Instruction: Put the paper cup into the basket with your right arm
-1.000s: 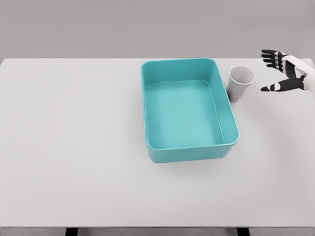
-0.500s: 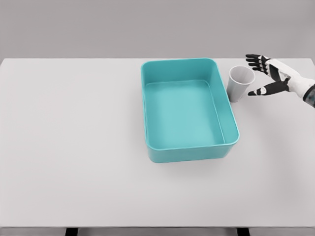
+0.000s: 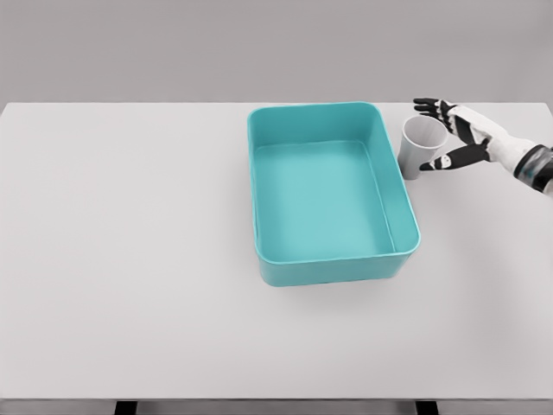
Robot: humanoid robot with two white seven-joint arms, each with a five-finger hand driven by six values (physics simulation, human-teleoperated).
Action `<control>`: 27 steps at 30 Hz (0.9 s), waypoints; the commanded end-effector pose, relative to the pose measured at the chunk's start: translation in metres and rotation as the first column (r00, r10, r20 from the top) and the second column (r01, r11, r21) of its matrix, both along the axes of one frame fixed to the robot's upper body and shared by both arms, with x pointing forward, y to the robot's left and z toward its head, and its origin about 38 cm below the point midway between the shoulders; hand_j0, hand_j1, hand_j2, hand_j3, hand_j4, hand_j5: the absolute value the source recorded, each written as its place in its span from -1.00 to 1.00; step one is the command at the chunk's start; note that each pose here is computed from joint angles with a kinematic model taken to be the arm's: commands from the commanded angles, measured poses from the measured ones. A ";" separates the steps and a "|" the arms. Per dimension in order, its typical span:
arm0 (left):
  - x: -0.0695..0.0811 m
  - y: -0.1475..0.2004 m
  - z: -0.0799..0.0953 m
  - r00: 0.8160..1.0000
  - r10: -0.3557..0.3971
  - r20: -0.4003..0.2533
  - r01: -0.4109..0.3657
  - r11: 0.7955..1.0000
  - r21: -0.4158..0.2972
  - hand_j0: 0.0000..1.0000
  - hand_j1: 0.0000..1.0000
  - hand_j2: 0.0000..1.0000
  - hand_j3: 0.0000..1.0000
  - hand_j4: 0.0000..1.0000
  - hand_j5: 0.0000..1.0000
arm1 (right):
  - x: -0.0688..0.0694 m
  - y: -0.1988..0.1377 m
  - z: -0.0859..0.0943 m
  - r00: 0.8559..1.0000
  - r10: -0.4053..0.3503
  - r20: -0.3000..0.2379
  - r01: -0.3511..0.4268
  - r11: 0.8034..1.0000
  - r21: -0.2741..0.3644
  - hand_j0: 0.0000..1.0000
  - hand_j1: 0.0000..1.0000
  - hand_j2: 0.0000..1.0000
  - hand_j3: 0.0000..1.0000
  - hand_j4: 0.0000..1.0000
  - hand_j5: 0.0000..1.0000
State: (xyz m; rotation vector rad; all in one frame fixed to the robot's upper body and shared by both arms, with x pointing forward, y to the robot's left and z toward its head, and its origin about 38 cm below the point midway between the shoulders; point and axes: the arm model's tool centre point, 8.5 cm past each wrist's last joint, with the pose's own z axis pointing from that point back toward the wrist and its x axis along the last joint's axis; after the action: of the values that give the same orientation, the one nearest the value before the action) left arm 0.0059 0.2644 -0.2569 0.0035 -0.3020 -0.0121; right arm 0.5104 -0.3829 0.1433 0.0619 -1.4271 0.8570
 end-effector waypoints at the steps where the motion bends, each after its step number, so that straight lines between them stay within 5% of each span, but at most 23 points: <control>1: 0.000 0.000 0.000 1.000 0.001 0.000 -0.001 1.000 0.000 1.00 1.00 1.00 1.00 1.00 1.00 | 0.001 0.004 -0.001 1.000 0.005 -0.002 -0.005 1.000 0.002 0.98 0.98 0.98 0.98 0.98 0.98; 5: 0.000 0.000 0.000 1.000 0.001 0.000 -0.001 1.000 0.000 1.00 1.00 1.00 1.00 1.00 1.00 | 0.001 0.004 -0.001 1.000 0.005 -0.002 -0.005 1.000 0.002 0.96 0.96 0.96 0.96 0.96 0.96; 16: 0.001 0.000 0.000 1.000 0.001 0.002 -0.001 1.000 0.000 1.00 1.00 1.00 1.00 1.00 1.00 | 0.001 0.007 -0.001 1.000 0.012 0.003 -0.012 1.000 0.005 0.53 0.53 0.53 0.53 0.53 0.53; 27: 0.000 0.000 0.000 1.000 0.001 0.000 -0.001 1.000 0.000 1.00 1.00 1.00 1.00 1.00 1.00 | 0.005 0.004 0.016 0.999 0.005 0.050 -0.006 1.000 0.024 0.53 0.53 0.53 0.53 0.53 0.53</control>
State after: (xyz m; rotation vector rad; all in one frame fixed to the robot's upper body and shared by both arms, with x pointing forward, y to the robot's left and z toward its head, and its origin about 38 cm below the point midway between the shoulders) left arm 0.0069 0.2644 -0.2569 0.0034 -0.3037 -0.0123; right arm 0.5149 -0.3774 0.1534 0.0613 -1.4644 0.8635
